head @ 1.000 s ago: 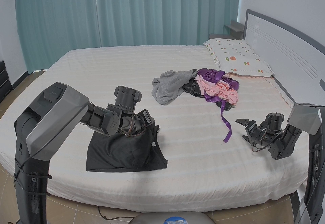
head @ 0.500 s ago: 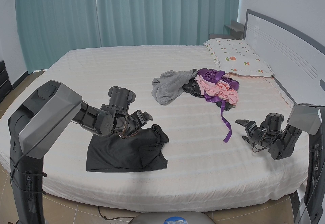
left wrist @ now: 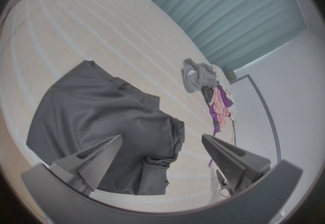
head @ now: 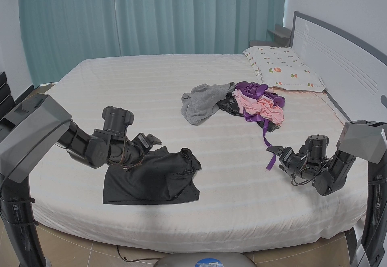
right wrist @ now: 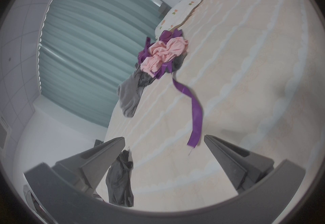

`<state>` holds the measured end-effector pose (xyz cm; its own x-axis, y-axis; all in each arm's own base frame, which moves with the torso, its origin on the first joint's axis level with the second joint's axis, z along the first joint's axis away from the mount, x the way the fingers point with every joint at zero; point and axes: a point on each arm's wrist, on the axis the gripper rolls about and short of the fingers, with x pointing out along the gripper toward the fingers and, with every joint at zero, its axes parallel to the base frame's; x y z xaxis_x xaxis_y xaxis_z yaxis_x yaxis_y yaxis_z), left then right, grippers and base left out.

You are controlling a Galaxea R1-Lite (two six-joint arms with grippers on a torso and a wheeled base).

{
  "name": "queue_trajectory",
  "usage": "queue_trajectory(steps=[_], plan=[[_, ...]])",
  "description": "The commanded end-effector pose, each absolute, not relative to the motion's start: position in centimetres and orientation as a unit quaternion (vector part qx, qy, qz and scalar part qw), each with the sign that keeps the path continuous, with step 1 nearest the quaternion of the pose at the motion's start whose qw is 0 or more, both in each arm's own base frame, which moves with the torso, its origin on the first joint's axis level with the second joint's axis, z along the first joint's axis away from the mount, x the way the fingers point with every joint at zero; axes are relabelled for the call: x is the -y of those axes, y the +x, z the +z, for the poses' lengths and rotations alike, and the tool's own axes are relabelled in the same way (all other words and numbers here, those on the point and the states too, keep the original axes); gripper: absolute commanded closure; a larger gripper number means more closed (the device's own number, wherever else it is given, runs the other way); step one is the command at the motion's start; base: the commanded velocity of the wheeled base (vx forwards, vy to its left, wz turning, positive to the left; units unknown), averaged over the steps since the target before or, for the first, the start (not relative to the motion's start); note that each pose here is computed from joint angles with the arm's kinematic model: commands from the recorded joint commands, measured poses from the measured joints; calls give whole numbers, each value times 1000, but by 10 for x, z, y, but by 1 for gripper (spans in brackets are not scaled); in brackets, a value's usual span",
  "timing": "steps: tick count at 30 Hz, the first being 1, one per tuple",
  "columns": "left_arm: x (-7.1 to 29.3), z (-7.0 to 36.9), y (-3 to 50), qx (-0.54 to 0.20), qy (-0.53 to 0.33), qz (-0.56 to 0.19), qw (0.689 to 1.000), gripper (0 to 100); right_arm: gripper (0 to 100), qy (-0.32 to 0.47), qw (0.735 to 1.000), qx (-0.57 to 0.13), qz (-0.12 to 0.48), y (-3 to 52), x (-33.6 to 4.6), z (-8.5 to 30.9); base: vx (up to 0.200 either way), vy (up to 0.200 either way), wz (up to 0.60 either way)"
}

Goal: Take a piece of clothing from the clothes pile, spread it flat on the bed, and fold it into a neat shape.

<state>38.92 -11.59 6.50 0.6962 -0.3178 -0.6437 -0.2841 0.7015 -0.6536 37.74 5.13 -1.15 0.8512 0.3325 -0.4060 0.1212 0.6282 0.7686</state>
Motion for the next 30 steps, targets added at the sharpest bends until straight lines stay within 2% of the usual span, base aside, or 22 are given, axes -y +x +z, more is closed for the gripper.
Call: queue_trajectory(steps=[1, 7, 8, 10, 15, 19, 26, 30], plan=[[88, 64, 372, -382, -417, 7, 825, 0, 0, 388, 875, -279, 79, 366, -76, -2, 0, 200, 0], [67, 49, 362, -392, -449, 21, 803, 0, 0, 332, 891, -298, 83, 359, -102, -3, 0, 200, 0], [61, 46, 360, -394, -474, 17, 787, 0, 0, 309, 897, -302, 91, 355, -113, 0, 0, 200, 0], [55, 45, 360, -391, -496, 15, 775, 0, 0, 283, 900, -316, 101, 349, -127, -1, 0, 200, 0], [50, 35, 355, -388, -498, 22, 775, 0, 0, 223, 911, -325, 118, 340, -160, 2, 0, 200, 0], [39, 30, 352, -378, -505, 28, 775, 0, 0, 200, 910, -341, 123, 340, -184, 6, 0, 200, 0], [36, 26, 353, -361, -506, 24, 783, 0, 0, 161, 910, -369, 102, 348, -197, 11, 0, 200, 0], [36, 25, 353, -361, -505, 24, 784, 0, 0, 152, 910, -372, 99, 352, -198, 11, 0, 0, 0]])
